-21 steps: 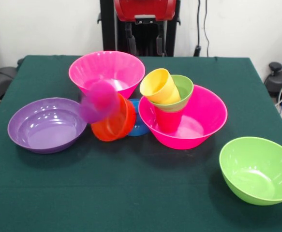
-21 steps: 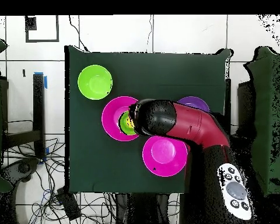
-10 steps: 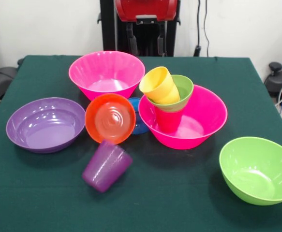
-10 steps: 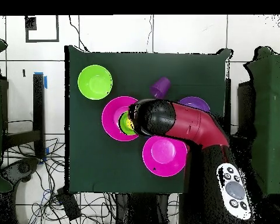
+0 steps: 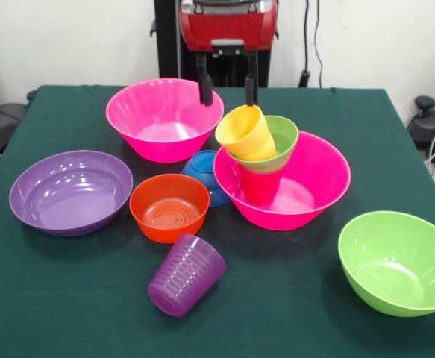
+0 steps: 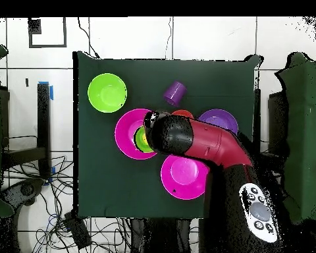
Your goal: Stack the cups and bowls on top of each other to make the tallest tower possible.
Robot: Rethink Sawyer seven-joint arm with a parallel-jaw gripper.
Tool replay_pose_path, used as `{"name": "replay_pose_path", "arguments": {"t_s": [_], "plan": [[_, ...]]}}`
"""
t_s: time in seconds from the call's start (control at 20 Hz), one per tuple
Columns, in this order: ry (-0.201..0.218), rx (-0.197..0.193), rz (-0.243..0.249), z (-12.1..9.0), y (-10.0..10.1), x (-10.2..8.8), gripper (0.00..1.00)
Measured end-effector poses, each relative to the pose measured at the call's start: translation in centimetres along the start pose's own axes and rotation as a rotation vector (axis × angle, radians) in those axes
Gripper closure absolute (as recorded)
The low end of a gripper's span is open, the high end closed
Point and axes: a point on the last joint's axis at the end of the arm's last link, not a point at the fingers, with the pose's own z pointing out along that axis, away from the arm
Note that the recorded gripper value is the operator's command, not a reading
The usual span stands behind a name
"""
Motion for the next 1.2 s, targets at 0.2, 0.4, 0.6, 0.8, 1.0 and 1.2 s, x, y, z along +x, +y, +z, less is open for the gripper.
{"name": "replay_pose_path", "arguments": {"t_s": [0.2, 0.4, 0.6, 0.8, 1.0, 1.2], "plan": [[-0.043, -0.006, 0.010, 1.5, 0.5, 0.2, 0.00], [-0.020, -0.021, 0.023, 3.4, 1.4, 1.5, 1.00], [0.017, -0.026, 0.012, 4.4, 2.7, 2.7, 1.00], [0.071, -0.022, -0.015, 5.2, 4.3, 4.2, 1.00], [0.104, -0.017, -0.025, 5.4, 4.8, 5.1, 1.00], [0.116, -0.012, -0.020, 5.4, 4.5, 5.2, 1.00]]}}
